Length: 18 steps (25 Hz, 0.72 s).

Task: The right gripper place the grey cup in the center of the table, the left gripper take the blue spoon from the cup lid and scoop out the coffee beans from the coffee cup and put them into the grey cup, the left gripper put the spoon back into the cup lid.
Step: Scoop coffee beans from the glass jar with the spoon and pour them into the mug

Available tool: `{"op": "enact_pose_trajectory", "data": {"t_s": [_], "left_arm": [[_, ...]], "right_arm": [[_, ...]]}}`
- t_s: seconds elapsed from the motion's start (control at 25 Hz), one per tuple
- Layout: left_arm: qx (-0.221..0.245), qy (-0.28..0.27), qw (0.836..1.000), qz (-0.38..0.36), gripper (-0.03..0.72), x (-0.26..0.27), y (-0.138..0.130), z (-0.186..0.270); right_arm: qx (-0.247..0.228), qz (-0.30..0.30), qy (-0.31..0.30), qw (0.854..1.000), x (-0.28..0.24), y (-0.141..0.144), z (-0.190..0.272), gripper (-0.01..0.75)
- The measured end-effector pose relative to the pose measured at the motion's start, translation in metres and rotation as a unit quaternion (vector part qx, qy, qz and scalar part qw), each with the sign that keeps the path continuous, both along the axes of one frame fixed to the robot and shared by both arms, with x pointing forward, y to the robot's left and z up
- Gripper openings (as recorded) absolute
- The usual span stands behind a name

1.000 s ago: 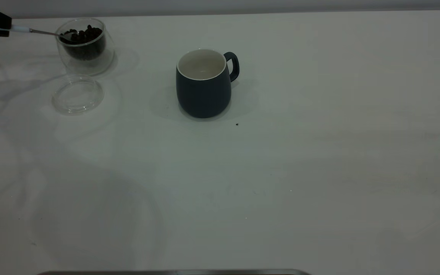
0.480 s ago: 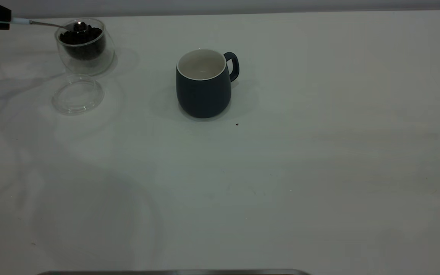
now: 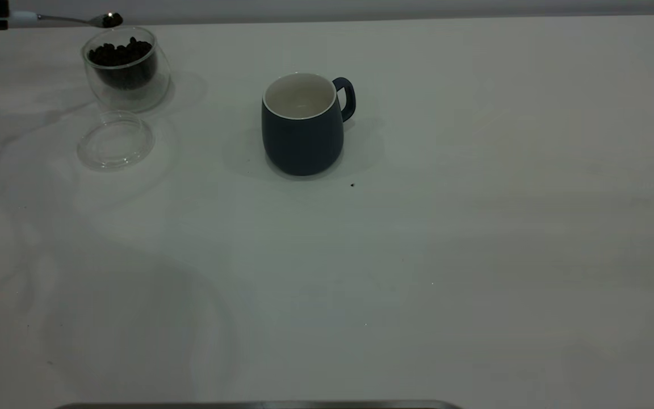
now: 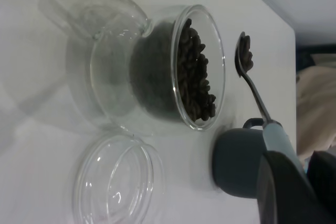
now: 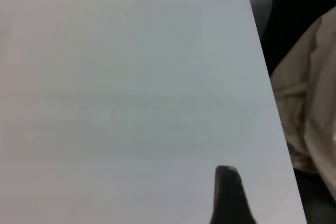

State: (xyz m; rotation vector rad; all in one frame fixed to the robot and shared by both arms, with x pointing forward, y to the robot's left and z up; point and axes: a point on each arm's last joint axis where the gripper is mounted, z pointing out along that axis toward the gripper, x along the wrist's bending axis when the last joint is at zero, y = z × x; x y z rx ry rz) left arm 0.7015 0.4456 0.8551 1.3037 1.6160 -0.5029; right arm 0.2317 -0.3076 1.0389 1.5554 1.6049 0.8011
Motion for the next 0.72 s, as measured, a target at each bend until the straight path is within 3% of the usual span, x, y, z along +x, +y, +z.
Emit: {"op": "enact_pose_trajectory", "data": {"t_s": [0.32,0.72], "left_arm": [[-0.007,0.015,1.0,-0.001,0.132,0.002,-0.009,0.0],[0.01,0.033,0.998,-0.049,0.132,0.009,-0.044,-0.004]], "right_arm": [[0.0,0.0,0.0,1.0,0.0,0.0,0.0,0.453],[0.0,0.0,0.0,1.0,0.0,0.0,0.0,0.453]]}}
